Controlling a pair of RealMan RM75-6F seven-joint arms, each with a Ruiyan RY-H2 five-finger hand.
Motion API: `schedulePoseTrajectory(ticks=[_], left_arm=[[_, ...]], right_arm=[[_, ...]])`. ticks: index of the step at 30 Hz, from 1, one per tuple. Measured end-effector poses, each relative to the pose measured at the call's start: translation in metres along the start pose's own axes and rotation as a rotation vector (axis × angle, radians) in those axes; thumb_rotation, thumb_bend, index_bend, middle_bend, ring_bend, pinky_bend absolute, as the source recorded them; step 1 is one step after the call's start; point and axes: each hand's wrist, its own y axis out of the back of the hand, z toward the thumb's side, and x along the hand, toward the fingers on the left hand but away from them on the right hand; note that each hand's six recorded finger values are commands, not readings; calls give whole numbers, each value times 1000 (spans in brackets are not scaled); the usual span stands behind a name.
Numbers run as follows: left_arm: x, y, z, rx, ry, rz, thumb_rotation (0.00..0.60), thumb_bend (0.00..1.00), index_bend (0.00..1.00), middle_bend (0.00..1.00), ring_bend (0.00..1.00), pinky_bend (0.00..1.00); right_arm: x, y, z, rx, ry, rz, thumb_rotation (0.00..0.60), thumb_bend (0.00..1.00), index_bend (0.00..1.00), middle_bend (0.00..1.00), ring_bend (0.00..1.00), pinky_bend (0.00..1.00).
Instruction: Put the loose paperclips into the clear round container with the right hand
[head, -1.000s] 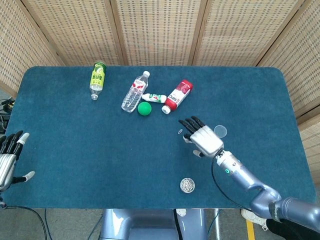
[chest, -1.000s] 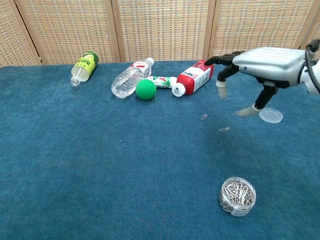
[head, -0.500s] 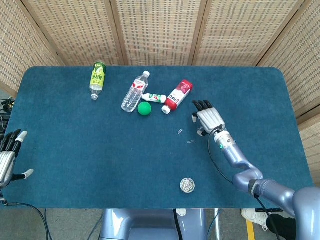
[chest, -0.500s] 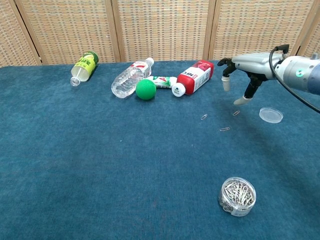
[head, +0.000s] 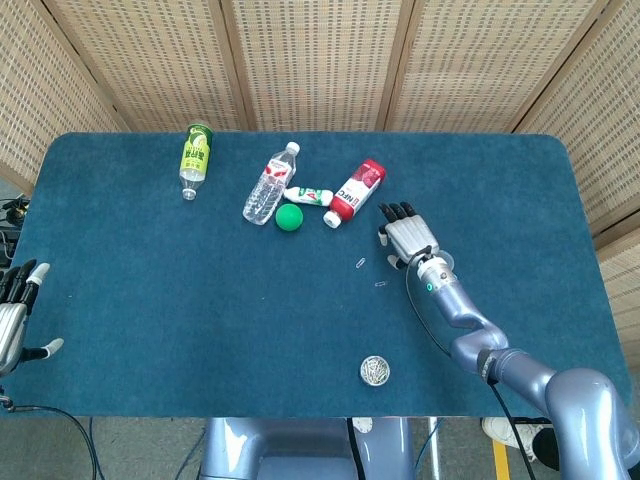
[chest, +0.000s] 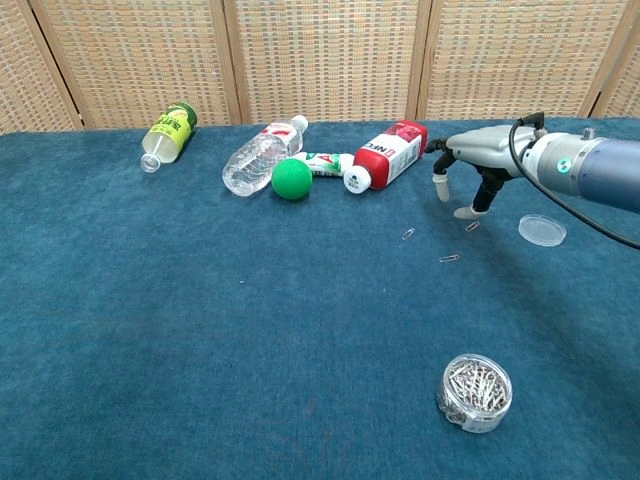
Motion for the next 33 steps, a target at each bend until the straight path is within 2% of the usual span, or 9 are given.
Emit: schedulePoseTrajectory(ticks=[15, 33], left_arm=[[0, -2, 1, 8, -1, -4, 600, 0, 0, 0, 0, 0], [1, -3, 1, 10, 1, -7, 600, 0, 0, 0, 0, 0]], right_arm=[[-3, -18, -8, 82, -13, 61, 600, 345, 477, 0, 0, 0], [-3, -27, -14, 132, -23, 91, 600, 347, 488, 0, 0, 0]])
